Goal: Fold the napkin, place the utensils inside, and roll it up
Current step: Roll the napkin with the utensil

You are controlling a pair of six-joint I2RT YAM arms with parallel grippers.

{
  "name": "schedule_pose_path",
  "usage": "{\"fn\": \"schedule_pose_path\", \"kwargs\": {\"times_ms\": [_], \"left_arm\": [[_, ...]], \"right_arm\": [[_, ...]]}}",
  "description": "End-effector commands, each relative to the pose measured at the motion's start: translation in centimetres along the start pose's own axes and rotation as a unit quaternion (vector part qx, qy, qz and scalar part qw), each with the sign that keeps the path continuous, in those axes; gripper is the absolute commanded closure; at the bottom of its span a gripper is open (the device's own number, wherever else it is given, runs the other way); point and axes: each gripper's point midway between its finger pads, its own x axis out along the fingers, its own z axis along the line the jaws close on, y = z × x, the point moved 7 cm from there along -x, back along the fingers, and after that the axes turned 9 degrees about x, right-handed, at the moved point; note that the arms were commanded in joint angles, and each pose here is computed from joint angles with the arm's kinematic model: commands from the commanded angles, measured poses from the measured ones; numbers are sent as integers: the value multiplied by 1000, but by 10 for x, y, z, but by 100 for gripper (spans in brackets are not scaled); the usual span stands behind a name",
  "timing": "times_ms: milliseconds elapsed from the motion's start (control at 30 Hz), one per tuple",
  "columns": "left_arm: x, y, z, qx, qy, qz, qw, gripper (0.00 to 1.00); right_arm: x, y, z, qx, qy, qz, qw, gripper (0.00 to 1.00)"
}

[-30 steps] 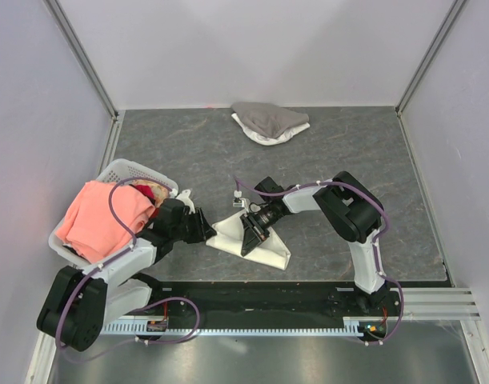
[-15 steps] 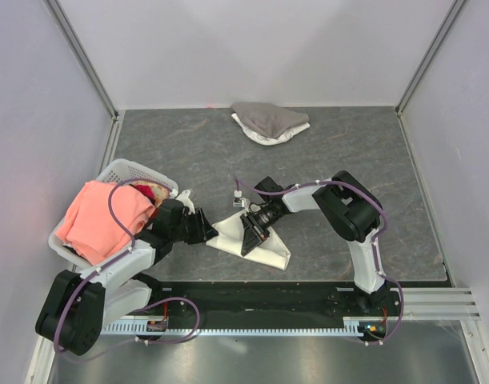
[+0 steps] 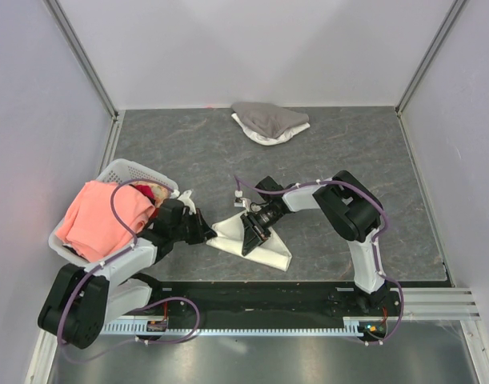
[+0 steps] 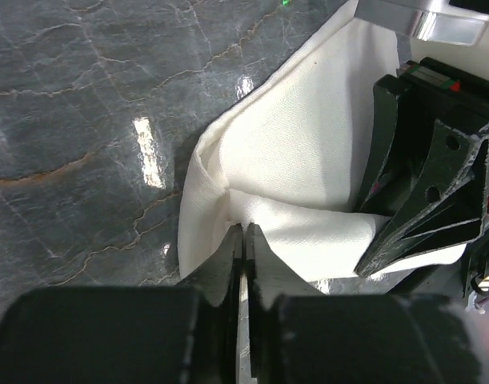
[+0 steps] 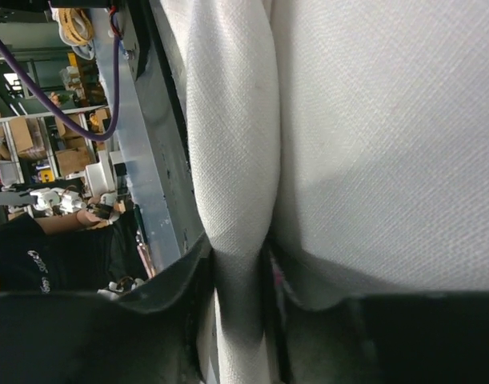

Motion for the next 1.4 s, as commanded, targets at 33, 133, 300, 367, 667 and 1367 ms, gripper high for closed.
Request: {"fn": "schedule_pose_path", "kwargs": {"times_ms": [33,133,300,367,667,1367], "left_arm": [[1,4,-1,-11,-6,32,999,98],[0,4,-1,-13,-10,38,999,98],[0,4,0,-18,-17,49,998,98],[0,3,-1,-15,-17,49,999,98],[2,-3,1,-22,-41,68,997,98],[7,-7,1,-21,-47,90,995,98]], "right_arm": [[-12,-3,-29,-21,177,-41,983,54],[-30,-9,-3,-53,198,-74,976,42],[-67,-10,41,-122,260,-151,946,32],[-75,-4,46,-137,308,-172,926,30],[-63,39,81,-233,443,-183,846,21],[2,17,72,-367,474,-126,790,27]]}}
